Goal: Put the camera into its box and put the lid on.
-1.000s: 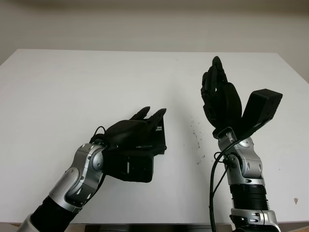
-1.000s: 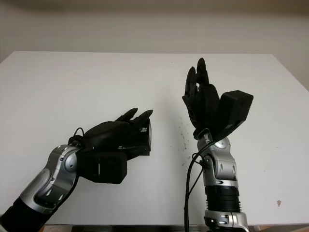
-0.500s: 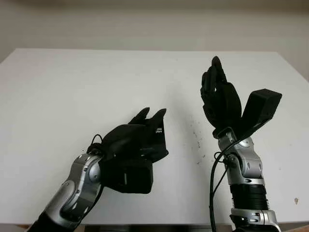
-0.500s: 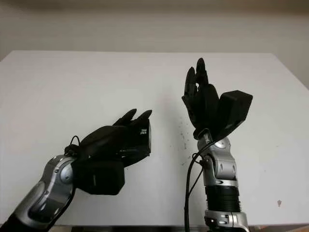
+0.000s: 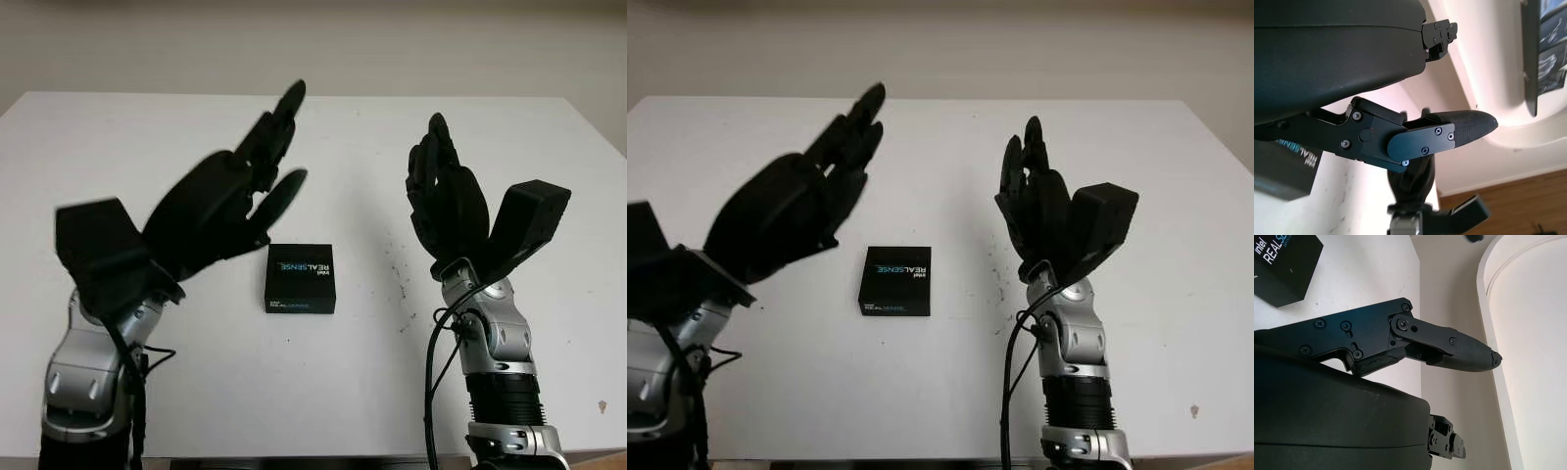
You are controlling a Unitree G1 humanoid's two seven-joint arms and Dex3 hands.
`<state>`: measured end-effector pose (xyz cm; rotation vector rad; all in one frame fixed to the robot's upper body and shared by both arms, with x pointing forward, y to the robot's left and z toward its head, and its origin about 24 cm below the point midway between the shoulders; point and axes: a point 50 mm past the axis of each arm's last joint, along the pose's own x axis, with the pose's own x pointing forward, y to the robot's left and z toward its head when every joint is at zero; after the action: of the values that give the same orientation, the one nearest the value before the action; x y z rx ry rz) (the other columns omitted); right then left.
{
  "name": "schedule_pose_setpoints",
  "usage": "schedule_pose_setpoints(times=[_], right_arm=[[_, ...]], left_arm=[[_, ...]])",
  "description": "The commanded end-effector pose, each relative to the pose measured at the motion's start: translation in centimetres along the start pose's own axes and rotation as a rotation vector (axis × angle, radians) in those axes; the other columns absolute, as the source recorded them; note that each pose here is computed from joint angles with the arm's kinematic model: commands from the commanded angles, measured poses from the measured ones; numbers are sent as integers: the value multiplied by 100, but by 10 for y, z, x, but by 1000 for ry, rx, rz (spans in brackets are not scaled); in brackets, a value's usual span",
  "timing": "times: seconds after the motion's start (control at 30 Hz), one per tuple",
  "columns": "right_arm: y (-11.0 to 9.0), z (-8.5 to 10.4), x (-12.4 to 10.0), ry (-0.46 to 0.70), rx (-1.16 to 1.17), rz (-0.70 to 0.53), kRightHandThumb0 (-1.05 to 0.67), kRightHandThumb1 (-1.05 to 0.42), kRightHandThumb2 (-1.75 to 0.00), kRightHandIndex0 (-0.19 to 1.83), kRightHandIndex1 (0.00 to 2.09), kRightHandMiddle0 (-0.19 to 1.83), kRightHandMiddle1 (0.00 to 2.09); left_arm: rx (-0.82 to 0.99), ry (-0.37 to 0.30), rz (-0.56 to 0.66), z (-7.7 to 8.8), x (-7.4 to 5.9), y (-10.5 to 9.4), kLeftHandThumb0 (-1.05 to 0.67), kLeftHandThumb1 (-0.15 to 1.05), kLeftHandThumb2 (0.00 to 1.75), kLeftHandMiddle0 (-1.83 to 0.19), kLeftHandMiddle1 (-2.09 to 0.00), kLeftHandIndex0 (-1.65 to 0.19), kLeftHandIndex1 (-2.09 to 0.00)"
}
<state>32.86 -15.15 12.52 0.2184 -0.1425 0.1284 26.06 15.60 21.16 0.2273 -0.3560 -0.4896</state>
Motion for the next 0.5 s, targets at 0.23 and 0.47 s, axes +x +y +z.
schedule_pose_setpoints(times=[0.23, 0.47], right_arm=[[1, 5, 3, -26, 11, 10, -68, -105, -65, -19, 0, -19, 0], [5, 7, 7, -49, -23, 36, -70, -105, -65, -19, 0, -19, 0]], left_arm=[[-217, -142, 311, -1, 7, 30, -72, 105, 49, 19, -1, 19, 0], [-277, -133, 425, -33, 14, 54, -78, 105, 57, 19, 0, 19, 0]])
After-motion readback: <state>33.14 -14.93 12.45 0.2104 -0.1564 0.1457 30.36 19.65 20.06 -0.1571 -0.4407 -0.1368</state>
